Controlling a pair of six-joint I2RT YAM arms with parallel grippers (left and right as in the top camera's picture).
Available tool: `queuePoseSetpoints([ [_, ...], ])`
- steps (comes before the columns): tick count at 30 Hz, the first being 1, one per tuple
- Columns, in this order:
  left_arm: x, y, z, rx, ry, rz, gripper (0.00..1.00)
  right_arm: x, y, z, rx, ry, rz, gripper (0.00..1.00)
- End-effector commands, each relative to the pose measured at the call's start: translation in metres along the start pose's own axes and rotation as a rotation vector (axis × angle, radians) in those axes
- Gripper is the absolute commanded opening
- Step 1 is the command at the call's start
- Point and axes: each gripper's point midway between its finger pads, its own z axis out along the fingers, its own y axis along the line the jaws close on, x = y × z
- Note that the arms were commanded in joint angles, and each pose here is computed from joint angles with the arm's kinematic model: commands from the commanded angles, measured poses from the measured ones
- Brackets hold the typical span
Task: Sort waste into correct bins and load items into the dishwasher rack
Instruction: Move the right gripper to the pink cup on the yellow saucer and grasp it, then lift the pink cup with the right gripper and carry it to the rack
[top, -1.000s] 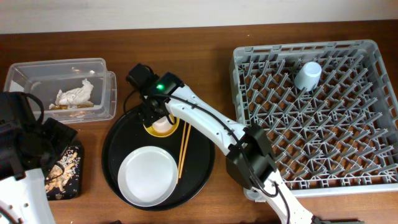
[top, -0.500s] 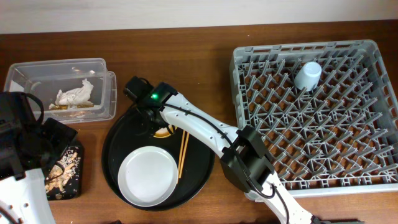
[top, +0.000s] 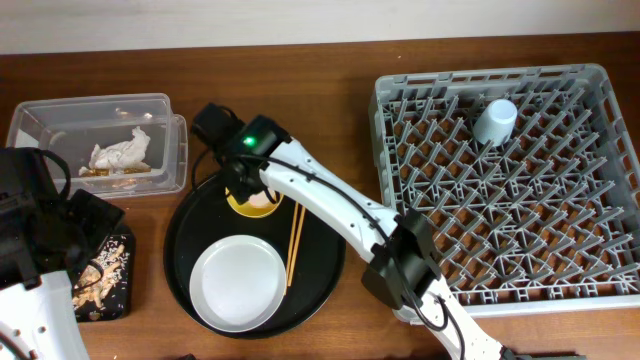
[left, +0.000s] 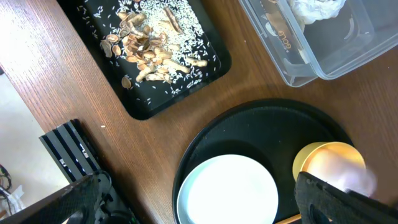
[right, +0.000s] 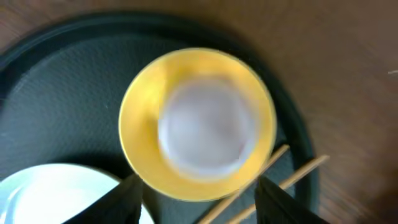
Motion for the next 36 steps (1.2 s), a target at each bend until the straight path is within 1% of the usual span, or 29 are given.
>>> queuePoseSetpoints([
  [1,-0.002,0.001,0.0,-0.004,-0.004,-0.001,0.99,-0.028,-0.022,-0.044,0.02,-0.117,0.052,0.59],
  [3,-0.002,0.001,0.0,-0.004,-0.005,-0.001,0.99,-0.037,-0.026,-0.057,-0.02,-0.149,0.067,0.67],
  [6,-0.002,0.001,0.0,-0.004,-0.004,-0.001,0.99,-0.038,-0.024,-0.054,-0.056,-0.143,0.075,0.76],
  [10,-0.002,0.001,0.0,-0.004,-0.004,-0.001,0.99,-0.031,-0.014,-0.028,-0.059,-0.105,0.058,0.79],
  [11,-0.002,0.001,0.0,-0.004,-0.004,-0.001,0.99,-0.029,-0.013,-0.023,-0.058,-0.099,0.056,0.8],
  [12,-0.002,0.001,0.0,-0.004,-0.005,-0.001,0.99,-0.027,-0.009,-0.012,-0.057,-0.088,0.051,0.83],
  [15,-0.002,0.001,0.0,-0.004,-0.005,-0.001,0.99,-0.018,-0.002,0.015,-0.055,-0.062,0.039,0.85],
  [21,-0.002,0.001,0.0,-0.004,-0.004,-0.001,0.99,0.001,0.005,0.048,-0.047,-0.011,0.023,0.86],
  [24,-0.002,0.001,0.0,-0.004,-0.004,-0.001,0.99,0.004,0.008,0.051,-0.05,-0.006,0.017,0.86],
  [28,-0.002,0.001,0.0,-0.004,-0.005,-0.001,0.99,0.005,0.009,0.053,-0.05,-0.002,0.016,0.8],
  [33,-0.002,0.001,0.0,-0.004,-0.005,-0.001,0.99,0.013,0.008,0.069,-0.046,0.015,0.015,0.8],
  [36,-0.002,0.001,0.0,-0.004,-0.004,-0.001,0.99,0.015,0.008,0.07,-0.044,0.02,0.014,0.8],
])
